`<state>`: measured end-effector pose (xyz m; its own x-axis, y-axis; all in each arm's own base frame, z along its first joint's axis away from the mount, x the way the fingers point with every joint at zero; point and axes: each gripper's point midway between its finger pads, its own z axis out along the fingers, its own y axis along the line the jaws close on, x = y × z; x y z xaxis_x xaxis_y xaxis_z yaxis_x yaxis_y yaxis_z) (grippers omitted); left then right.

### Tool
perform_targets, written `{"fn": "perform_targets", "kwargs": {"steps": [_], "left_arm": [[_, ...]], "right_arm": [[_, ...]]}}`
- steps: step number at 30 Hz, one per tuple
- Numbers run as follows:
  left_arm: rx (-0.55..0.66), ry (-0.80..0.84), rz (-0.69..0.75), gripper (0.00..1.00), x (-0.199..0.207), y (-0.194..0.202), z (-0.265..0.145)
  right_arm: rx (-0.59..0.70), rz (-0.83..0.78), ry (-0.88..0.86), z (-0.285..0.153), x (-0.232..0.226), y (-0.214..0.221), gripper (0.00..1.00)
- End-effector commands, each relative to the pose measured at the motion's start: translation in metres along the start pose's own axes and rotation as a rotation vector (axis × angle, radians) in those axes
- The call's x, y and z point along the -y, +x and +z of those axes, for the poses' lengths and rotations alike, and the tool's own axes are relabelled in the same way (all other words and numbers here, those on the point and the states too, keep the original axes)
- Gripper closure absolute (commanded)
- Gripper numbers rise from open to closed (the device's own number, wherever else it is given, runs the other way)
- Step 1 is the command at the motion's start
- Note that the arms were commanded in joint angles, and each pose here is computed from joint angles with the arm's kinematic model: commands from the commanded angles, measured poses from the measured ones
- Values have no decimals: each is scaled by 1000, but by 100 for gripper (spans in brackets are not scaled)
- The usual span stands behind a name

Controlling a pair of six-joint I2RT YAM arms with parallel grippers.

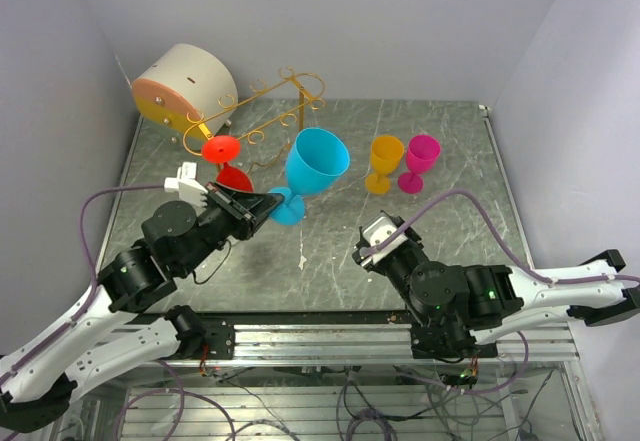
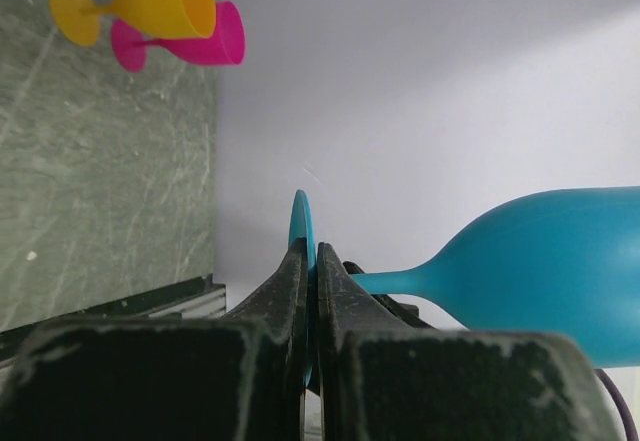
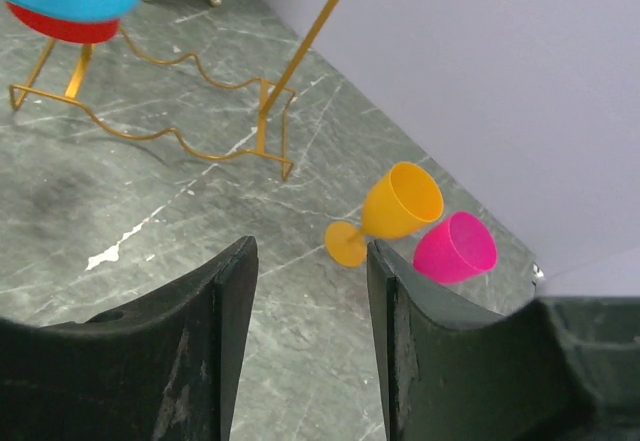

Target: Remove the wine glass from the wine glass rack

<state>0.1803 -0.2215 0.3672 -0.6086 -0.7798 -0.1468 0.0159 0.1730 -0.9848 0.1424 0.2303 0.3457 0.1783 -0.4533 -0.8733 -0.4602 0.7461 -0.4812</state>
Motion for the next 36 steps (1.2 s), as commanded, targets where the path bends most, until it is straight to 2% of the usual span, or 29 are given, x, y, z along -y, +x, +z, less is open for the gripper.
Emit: {"fn": "perform_targets", "kwargs": {"steps": [1,5,10,14,16,18,24,25,26,27,29,36], "left_arm": [[144,-30,63,93,-8,-31,-17],[197,-29,80,93,-8,-46,-35],[241,-35,119,93,-2,-60,-55],[251,-49,183,93,3,-65,-63],[257,-62,235,93,4,-68,-65],[253,-91,293,93,2,-70,-67],[156,-144,513,93,0,-56,-50],[132,-152,544,93,-2,-51,-44],[109,-161,567,93,-4,-48,-40],[91,-173,587,93,-6,-45,-36],[65,-189,617,93,-12,-40,-30],[65,-179,642,93,-14,-41,-34]], "right_arm": [[-29,36,113,3,16,5,51],[-136,66,163,38,32,27,49],[-242,195,189,76,52,32,51],[-350,375,73,101,51,29,55],[-337,482,-50,105,43,12,69],[-276,566,-192,98,33,-18,100],[-64,693,-740,39,-14,-108,98],[-58,706,-778,32,-16,-114,83],[-56,715,-787,28,-14,-117,70],[-56,721,-773,27,-10,-118,64],[-66,721,-707,28,0,-115,56],[-106,689,-616,32,12,-101,55]]}}
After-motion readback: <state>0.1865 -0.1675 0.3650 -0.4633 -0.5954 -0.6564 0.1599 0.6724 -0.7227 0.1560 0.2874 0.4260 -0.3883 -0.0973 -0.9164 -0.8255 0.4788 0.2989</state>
